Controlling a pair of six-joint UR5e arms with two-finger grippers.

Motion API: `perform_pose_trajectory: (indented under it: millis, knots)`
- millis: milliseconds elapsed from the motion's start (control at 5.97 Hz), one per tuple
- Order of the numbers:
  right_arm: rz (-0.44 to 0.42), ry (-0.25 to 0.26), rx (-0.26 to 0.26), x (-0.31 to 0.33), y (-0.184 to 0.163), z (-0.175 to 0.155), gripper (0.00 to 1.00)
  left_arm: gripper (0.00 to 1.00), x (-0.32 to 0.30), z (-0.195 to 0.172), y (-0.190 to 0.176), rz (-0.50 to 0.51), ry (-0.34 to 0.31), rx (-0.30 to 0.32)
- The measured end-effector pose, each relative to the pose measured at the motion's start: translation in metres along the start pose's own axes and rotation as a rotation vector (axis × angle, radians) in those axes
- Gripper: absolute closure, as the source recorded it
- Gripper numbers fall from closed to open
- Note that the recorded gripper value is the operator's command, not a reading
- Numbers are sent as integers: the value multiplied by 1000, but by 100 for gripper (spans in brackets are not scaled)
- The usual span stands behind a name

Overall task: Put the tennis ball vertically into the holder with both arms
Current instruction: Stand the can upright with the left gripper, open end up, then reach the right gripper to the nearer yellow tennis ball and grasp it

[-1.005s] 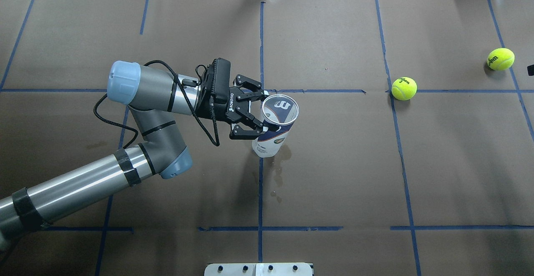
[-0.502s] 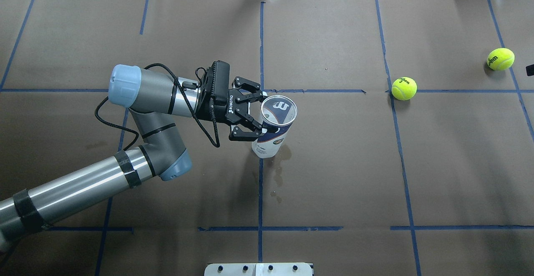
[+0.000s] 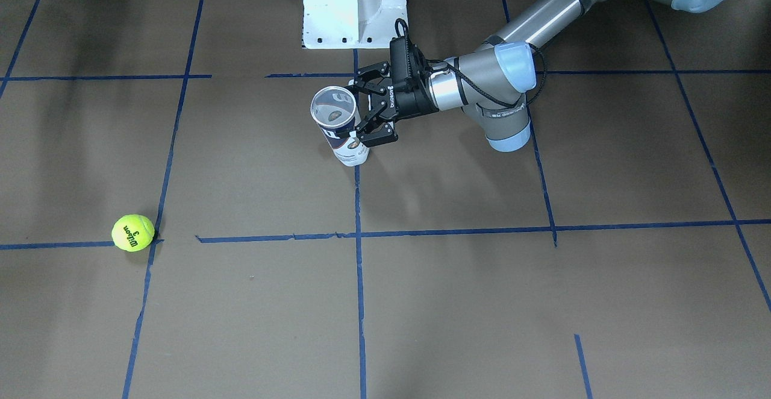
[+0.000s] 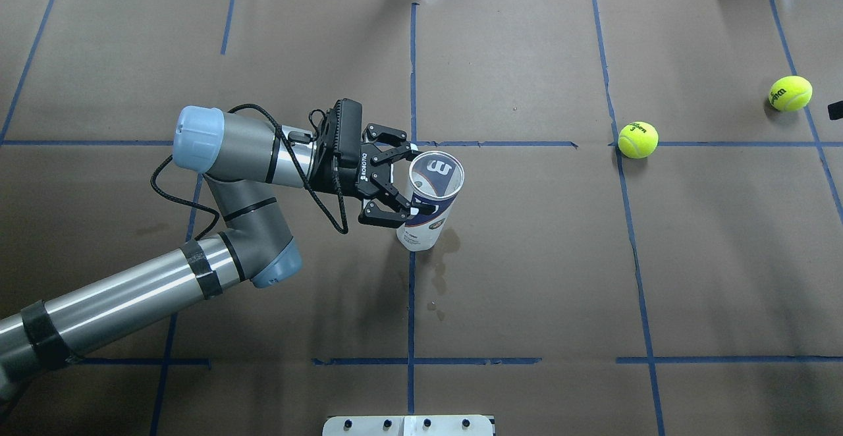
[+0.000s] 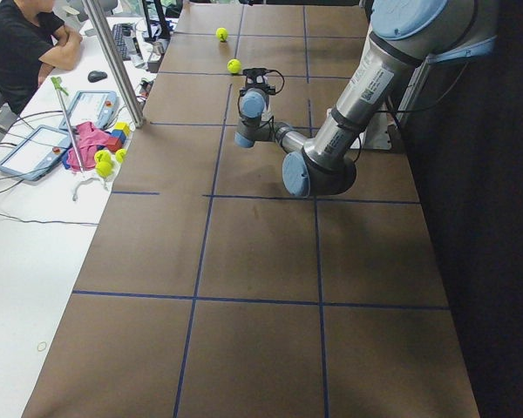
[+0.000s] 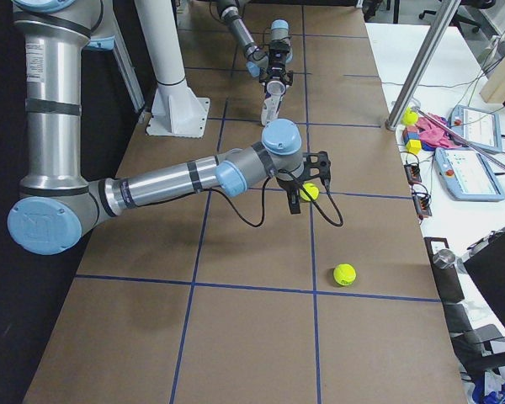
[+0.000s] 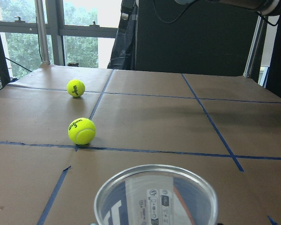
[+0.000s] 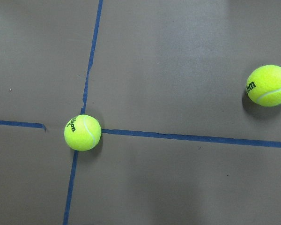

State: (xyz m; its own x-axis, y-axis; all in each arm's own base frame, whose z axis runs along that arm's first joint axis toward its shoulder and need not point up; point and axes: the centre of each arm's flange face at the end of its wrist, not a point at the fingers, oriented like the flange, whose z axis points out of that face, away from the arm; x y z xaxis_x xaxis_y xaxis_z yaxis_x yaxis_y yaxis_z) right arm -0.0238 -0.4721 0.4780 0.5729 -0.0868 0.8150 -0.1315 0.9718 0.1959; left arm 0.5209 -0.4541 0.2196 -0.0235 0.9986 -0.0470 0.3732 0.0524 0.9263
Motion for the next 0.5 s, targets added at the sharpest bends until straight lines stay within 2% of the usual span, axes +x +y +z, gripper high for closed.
perform_pose_trajectory:
  millis: [502]
  knots:
    - [9,-4,0,-6,1,0,0,5,2,-13,20,-20,-4,-11]
